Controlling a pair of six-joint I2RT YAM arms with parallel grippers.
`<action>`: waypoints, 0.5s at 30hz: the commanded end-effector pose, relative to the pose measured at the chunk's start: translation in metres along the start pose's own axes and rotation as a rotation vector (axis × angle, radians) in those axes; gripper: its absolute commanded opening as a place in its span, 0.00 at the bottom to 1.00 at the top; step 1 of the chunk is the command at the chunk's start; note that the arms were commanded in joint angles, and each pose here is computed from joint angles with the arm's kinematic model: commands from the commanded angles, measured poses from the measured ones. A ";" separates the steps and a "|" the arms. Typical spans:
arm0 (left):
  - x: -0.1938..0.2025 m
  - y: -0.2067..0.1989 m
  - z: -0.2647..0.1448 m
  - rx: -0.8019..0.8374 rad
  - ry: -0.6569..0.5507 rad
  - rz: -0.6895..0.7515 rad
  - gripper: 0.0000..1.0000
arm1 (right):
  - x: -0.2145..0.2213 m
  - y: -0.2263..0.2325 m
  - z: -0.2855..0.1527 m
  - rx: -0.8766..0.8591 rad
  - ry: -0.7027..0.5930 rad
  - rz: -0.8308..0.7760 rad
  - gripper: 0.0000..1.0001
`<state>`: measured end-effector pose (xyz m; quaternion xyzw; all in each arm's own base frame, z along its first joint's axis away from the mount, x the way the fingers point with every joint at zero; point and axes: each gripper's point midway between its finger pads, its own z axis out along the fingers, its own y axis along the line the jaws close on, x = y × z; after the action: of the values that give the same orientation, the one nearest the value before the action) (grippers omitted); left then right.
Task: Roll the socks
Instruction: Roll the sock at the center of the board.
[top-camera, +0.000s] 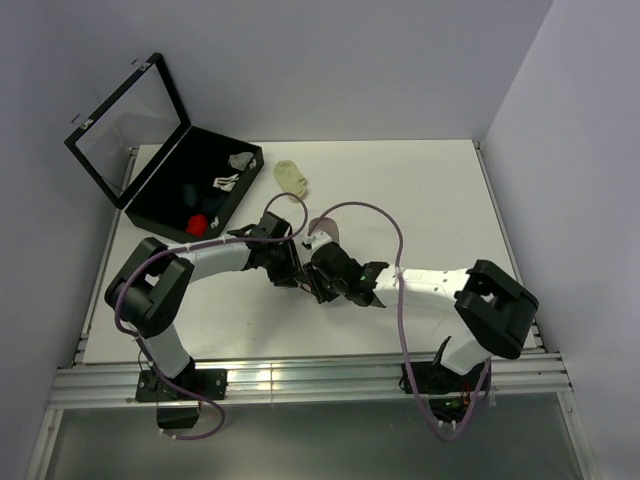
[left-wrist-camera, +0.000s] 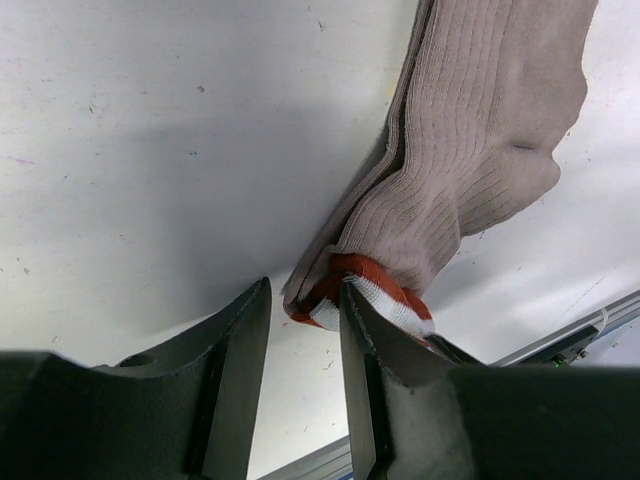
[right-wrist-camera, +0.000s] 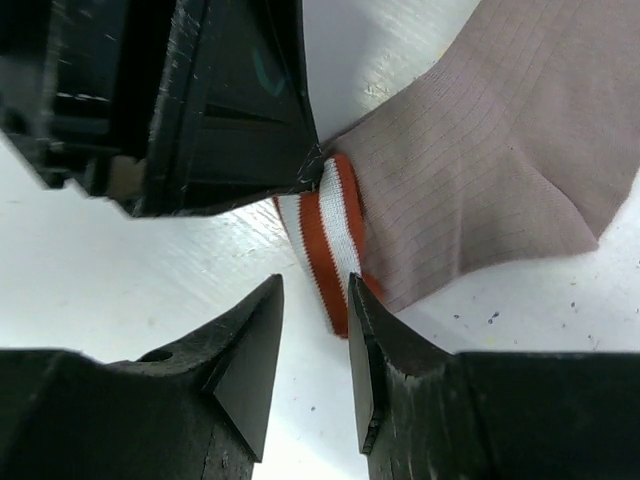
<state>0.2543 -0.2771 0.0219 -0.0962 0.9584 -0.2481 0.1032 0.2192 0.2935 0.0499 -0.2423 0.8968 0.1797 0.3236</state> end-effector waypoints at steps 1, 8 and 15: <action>0.010 0.023 0.006 -0.095 0.025 0.023 0.41 | -0.008 -0.005 0.007 0.075 -0.015 -0.071 0.40; 0.012 0.025 0.004 -0.102 0.026 0.023 0.42 | 0.013 0.004 0.021 0.097 0.035 -0.160 0.38; 0.006 0.022 0.000 -0.101 0.008 0.019 0.46 | 0.045 -0.008 0.036 0.195 0.131 -0.214 0.32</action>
<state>0.2548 -0.2769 0.0225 -0.0966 0.9589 -0.2457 0.1046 0.2192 0.3022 0.0197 -0.3009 0.8884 0.0822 0.3367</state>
